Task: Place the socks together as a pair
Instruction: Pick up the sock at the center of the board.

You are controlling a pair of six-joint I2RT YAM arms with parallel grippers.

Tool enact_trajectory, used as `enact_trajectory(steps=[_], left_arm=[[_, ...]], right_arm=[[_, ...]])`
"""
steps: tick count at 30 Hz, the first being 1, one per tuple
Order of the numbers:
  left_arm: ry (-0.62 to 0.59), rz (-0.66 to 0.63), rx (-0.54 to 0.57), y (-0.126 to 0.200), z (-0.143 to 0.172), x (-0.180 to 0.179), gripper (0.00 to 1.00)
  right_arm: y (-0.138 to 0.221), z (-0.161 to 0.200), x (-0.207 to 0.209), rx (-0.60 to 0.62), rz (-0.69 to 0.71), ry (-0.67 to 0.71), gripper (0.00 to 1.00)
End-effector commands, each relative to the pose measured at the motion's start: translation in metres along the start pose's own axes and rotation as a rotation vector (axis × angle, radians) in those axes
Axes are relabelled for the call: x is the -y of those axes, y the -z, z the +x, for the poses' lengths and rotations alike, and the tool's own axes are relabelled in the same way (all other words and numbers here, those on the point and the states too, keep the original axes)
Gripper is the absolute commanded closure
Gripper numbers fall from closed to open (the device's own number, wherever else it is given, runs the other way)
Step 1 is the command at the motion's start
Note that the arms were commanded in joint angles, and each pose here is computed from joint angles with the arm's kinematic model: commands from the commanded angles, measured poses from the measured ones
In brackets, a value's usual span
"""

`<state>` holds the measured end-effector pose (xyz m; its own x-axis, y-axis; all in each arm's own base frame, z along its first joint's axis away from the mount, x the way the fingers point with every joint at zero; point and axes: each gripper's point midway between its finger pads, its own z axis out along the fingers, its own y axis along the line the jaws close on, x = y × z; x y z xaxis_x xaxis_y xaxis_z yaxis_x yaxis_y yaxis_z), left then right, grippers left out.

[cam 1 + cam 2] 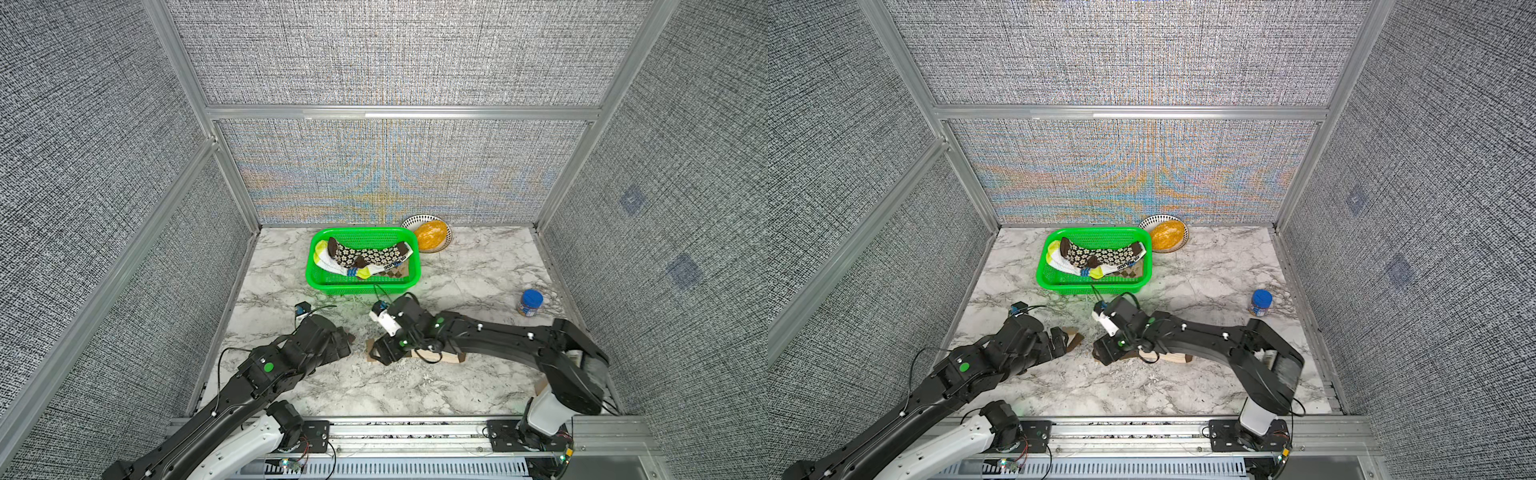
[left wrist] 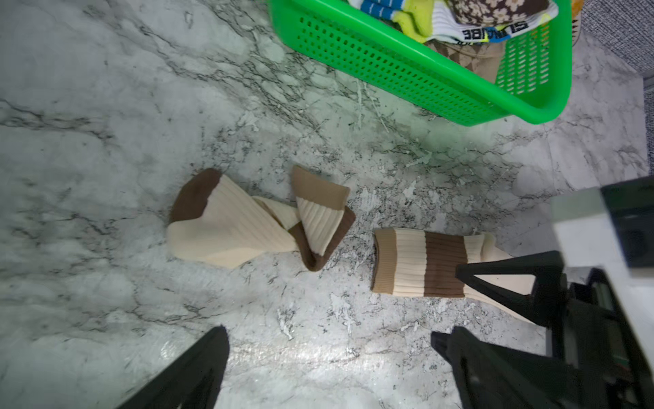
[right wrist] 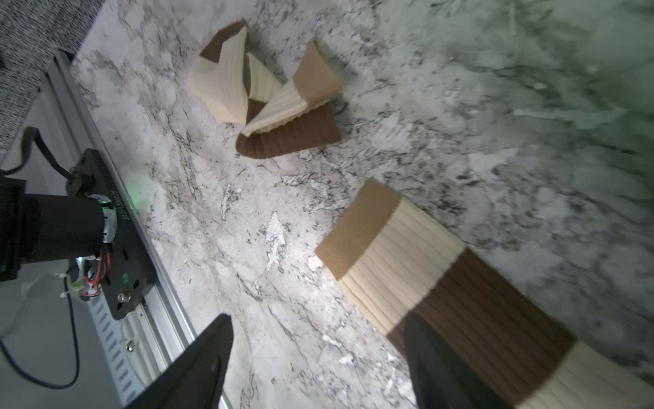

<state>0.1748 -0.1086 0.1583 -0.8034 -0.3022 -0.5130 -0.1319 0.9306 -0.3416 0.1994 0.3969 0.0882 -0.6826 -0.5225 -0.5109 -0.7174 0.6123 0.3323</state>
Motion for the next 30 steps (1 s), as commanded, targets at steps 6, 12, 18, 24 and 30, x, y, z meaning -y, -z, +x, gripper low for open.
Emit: enact_trajectory(steps=[6, 12, 18, 24, 30], left_arm=[[-0.029, -0.04, 0.022, 0.015, 0.002, -0.023, 0.01], [-0.03, -0.042, 0.063, 0.027, -0.004, -0.03, 0.01], [-0.04, -0.051, 0.081, 0.036, -0.008, -0.034, 0.01], [-0.035, -0.031, 0.086, 0.037, -0.008, -0.031, 0.01], [-0.025, 0.042, 0.098, 0.04, -0.012, -0.017, 0.01]], right_arm=[[-0.039, 0.007, 0.022, -0.1, 0.228, 0.076, 0.24], [-0.061, 0.025, 0.04, -0.144, 0.301, 0.076, 0.29], [-0.064, 0.024, 0.053, -0.138, 0.369, 0.116, 0.7], [-0.019, -0.034, 0.049, 0.017, 0.4, 0.208, 0.96], [0.036, -0.118, 0.029, 0.152, 0.372, 0.373, 0.99]])
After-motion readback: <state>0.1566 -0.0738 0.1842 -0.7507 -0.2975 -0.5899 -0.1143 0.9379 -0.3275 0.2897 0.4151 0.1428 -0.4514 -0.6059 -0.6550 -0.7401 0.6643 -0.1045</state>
